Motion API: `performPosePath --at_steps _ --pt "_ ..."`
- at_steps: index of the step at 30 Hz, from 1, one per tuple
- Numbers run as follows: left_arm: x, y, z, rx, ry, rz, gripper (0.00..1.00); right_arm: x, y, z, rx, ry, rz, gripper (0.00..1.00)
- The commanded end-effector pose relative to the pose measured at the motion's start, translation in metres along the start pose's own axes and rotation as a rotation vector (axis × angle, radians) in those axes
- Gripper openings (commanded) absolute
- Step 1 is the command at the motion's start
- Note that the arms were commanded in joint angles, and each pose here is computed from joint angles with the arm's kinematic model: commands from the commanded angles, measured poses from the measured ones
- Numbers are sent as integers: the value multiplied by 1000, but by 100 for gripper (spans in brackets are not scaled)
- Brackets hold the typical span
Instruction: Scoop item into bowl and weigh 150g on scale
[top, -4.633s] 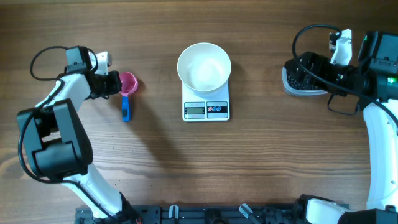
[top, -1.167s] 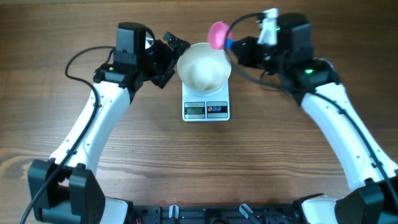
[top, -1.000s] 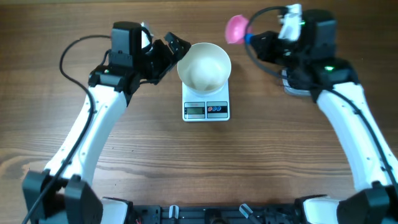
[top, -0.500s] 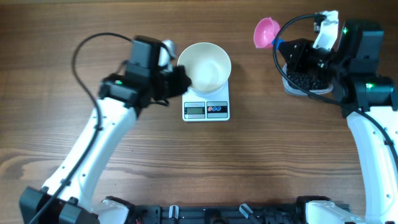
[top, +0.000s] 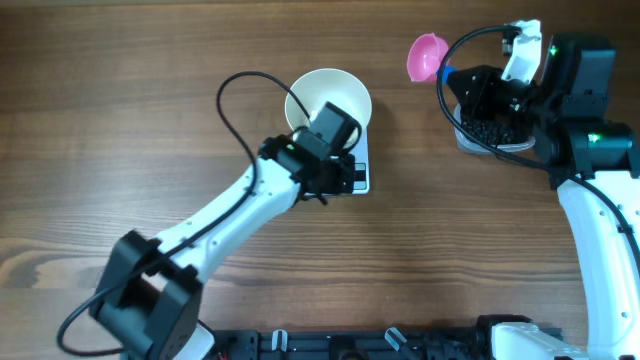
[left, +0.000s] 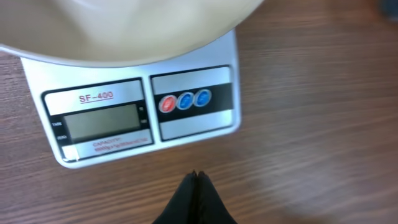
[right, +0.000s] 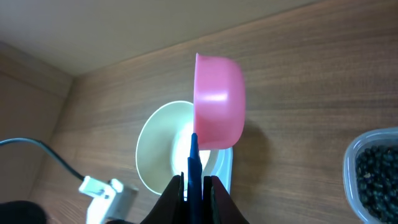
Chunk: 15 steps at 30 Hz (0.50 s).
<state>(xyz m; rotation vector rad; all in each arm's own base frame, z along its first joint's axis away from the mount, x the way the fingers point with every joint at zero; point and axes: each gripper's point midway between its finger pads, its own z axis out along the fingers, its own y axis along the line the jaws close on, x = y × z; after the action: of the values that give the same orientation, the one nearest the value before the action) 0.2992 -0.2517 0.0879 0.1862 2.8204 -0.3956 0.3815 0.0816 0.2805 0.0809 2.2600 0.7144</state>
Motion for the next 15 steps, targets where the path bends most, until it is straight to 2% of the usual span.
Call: performPosePath --at_steps 1,9,15 --pt "7 14 27 -104 20 114 4 -2 -2 -2 18 -4 -17 4" --pt "0 11 56 -95 9 269 4 0 -4 -2 28 3 -13 4" --pt "-14 20 61 -166 -51 269 4 1 -9 -2 53 5 -8 4"
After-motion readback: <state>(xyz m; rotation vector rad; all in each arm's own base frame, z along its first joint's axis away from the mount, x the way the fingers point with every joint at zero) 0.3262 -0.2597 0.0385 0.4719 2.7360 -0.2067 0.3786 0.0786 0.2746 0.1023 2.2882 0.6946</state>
